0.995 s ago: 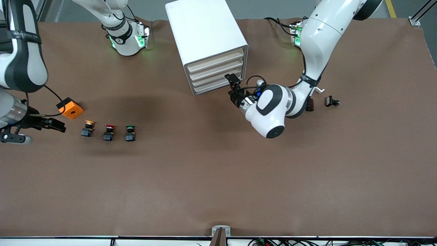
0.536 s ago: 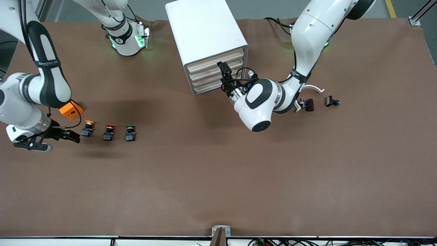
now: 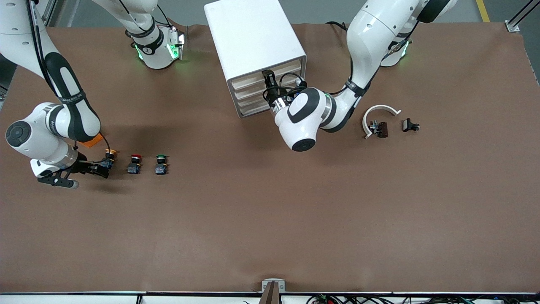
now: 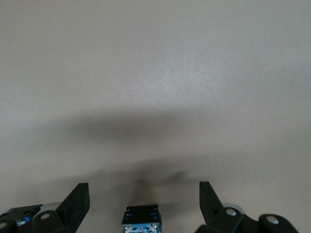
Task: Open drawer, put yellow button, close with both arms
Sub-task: 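Pull the drawer open with the left gripper while the right gripper grasps the button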
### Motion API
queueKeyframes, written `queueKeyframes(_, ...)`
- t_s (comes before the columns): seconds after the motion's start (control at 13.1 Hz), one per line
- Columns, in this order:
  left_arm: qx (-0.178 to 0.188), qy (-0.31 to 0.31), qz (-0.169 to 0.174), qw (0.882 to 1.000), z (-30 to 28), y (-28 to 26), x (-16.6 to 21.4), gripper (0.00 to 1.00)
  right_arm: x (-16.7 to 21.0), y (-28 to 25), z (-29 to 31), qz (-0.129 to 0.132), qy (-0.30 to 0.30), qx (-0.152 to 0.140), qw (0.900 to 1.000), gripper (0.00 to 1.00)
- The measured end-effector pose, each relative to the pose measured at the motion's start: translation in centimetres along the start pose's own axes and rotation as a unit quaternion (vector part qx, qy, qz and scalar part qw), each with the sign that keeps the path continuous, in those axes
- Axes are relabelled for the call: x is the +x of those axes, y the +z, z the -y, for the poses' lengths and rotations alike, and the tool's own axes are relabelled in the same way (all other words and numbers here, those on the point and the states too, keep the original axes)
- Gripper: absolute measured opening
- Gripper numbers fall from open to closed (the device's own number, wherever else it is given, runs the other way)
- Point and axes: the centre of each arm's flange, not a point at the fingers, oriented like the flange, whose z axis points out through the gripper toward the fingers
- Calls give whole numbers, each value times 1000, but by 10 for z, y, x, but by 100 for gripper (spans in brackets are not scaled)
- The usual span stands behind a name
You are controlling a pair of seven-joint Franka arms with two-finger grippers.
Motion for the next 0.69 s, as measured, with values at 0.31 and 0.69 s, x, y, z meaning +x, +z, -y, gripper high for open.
queueKeyframes(0.31, 17, -5, 3, 1000, -4, -1, 2, 10, -7, 16, 4, 18, -4, 3, 1000, 100)
queueKeyframes(0.69, 30, -12, 11, 999, -14, -11, 8, 10, -12, 22, 6, 38, -22, 6, 999, 100)
